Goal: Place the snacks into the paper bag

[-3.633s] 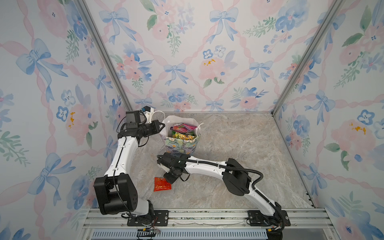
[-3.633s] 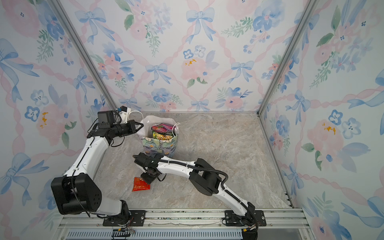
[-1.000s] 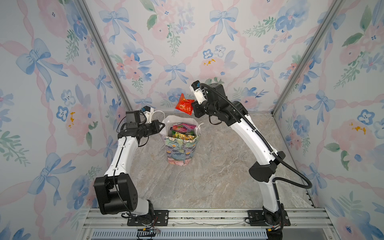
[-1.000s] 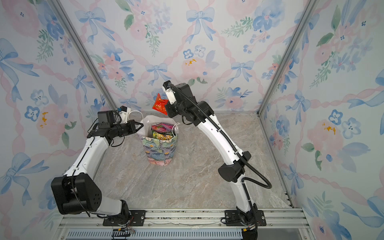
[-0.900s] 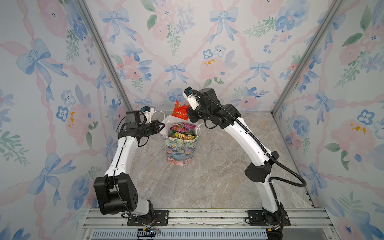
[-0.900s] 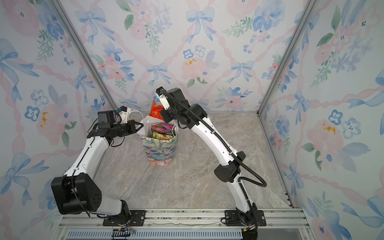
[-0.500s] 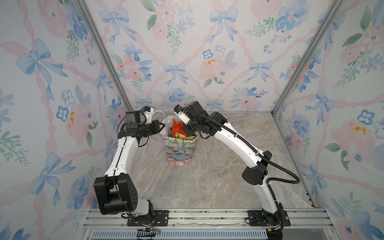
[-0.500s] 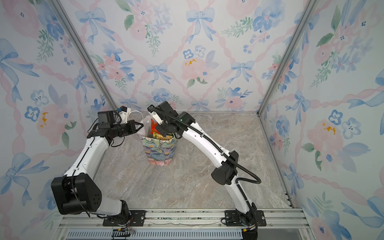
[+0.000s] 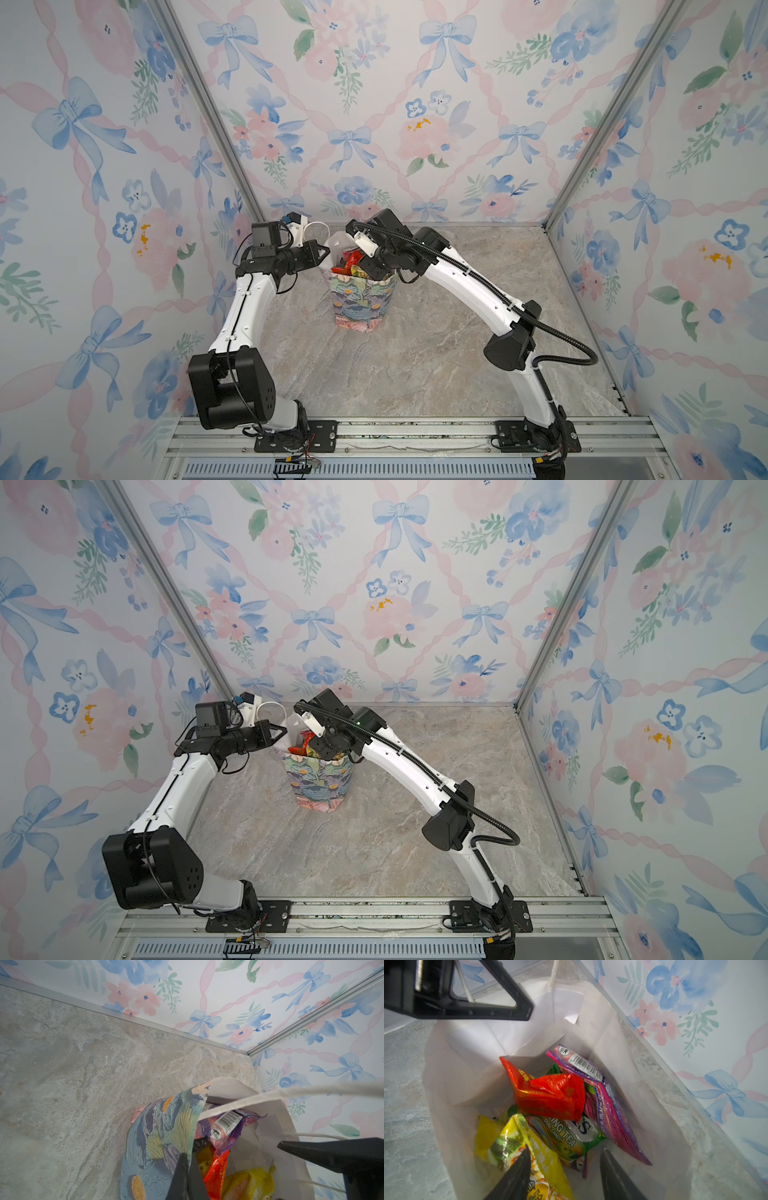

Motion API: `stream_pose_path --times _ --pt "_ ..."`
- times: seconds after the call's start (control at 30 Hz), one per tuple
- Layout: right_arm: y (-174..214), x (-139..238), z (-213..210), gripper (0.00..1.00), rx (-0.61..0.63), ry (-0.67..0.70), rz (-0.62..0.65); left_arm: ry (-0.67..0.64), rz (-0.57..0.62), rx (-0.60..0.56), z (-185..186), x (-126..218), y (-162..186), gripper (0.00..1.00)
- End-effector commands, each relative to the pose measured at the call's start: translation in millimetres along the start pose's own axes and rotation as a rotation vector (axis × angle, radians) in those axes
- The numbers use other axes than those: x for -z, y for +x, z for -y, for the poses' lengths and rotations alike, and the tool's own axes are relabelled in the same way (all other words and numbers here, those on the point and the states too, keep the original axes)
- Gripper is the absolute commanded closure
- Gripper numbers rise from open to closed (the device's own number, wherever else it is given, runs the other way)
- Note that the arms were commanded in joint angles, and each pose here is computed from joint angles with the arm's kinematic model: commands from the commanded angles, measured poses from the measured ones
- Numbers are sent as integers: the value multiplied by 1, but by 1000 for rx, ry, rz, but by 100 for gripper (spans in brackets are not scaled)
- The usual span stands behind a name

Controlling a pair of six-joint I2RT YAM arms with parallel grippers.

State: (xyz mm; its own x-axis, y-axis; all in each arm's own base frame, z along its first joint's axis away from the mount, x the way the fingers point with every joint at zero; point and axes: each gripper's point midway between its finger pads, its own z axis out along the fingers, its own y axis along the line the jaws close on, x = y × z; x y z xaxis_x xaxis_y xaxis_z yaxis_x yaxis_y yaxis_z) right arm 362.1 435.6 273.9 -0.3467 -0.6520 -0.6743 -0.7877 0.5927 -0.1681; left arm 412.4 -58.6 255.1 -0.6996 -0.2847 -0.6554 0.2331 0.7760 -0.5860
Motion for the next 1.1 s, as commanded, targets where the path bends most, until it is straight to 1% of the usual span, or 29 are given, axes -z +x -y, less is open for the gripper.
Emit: stream_pose_path --times 0.0,0.1,0.2,0.23,0.3,0.37,0.43,0.47,0.53,0.63,0.67,0.7,0.8,0.93,1.07 --pt "-34 52 8 37 -45 4 142 -29 -38 23 -13 -3 13 100" --pt "-55 79 11 33 -77 -6 241 -26 -38 20 -12 -3 13 100" --pt "-70 103 12 25 -110 -27 324 -26 -31 13 -10 -1 12 99" --pt "-73 110 15 22 -117 -20 346 -23 -31 11 -9 0 12 94" --pt "-78 125 23 15 -140 1 393 -16 -29 7 -7 1 11 75" --pt "-77 135 31 10 -163 14 424 -14 -26 3 -6 2 10 61" --pt "-73 146 41 8 -190 27 449 -16 -20 -4 -5 3 9 52" --pt "-69 150 45 7 -202 32 460 -19 -18 -6 -5 4 9 45" --pt "-62 161 52 4 -222 44 484 -18 -15 -12 -4 5 9 37" --pt "-47 175 66 2 -256 78 503 -9 -13 -24 0 7 8 17" --pt "-41 184 72 2 -272 91 517 -7 -11 -30 1 8 8 11" --pt "-33 185 76 1 -285 99 516 -6 -9 -40 4 8 8 8" --pt "-16 196 91 0 -320 132 531 9 -8 -68 12 8 8 2" --pt "5 211 109 3 -359 177 552 31 -9 -110 23 10 12 2" --pt "31 225 127 3 -392 240 575 41 8 -161 37 20 16 2"
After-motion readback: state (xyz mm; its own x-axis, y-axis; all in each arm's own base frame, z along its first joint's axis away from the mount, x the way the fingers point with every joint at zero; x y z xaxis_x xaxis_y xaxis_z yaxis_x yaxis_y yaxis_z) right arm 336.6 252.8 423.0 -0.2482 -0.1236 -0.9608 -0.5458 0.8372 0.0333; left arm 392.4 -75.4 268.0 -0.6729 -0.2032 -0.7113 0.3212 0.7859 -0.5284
